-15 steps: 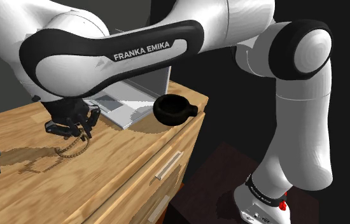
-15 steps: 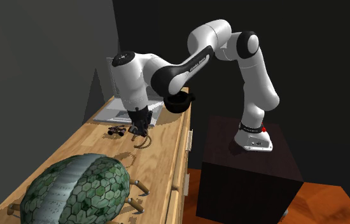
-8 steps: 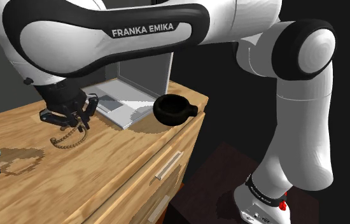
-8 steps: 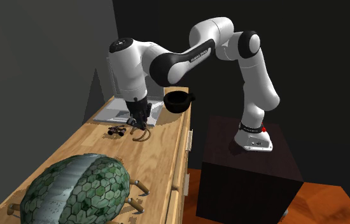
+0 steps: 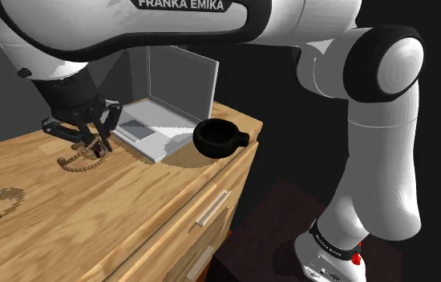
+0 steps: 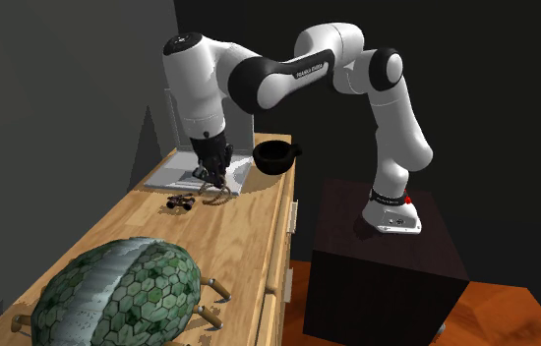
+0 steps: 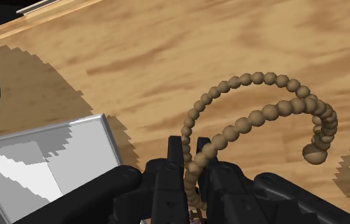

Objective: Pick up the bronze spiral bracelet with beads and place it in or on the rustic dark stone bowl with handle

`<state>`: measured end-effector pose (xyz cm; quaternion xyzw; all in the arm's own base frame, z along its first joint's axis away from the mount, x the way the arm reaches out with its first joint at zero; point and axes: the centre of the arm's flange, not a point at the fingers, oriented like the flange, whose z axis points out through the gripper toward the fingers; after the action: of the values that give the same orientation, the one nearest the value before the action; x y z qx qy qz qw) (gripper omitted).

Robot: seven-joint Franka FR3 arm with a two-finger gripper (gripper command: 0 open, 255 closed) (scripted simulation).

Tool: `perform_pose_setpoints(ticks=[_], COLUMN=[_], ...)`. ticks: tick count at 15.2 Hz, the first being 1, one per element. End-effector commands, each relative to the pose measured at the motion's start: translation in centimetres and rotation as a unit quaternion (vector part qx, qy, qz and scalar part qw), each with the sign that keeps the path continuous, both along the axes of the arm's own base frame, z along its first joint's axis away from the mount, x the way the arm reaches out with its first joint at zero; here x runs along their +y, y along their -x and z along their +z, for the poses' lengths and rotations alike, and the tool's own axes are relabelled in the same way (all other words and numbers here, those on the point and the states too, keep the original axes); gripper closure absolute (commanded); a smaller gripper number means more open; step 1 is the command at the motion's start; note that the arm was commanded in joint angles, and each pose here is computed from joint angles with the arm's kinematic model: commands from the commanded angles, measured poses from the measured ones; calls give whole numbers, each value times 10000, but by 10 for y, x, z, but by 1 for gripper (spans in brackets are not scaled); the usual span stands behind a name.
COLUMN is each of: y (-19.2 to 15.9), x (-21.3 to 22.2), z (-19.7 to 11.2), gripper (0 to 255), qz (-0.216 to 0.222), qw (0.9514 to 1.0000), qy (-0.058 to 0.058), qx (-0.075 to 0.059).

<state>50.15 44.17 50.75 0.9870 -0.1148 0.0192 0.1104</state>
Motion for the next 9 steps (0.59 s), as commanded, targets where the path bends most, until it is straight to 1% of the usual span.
perform_pose_setpoints(ticks=[1, 6, 7, 9], y=[1, 1, 1, 6], x=[-1, -1, -1, -26], z=[11, 37, 38, 38], gripper=[255, 255, 255, 255], qz=[0, 0, 0, 0], qw=[10000, 10000, 10000, 10000], qy=[2, 2, 2, 2], qx=[2, 2, 2, 2])
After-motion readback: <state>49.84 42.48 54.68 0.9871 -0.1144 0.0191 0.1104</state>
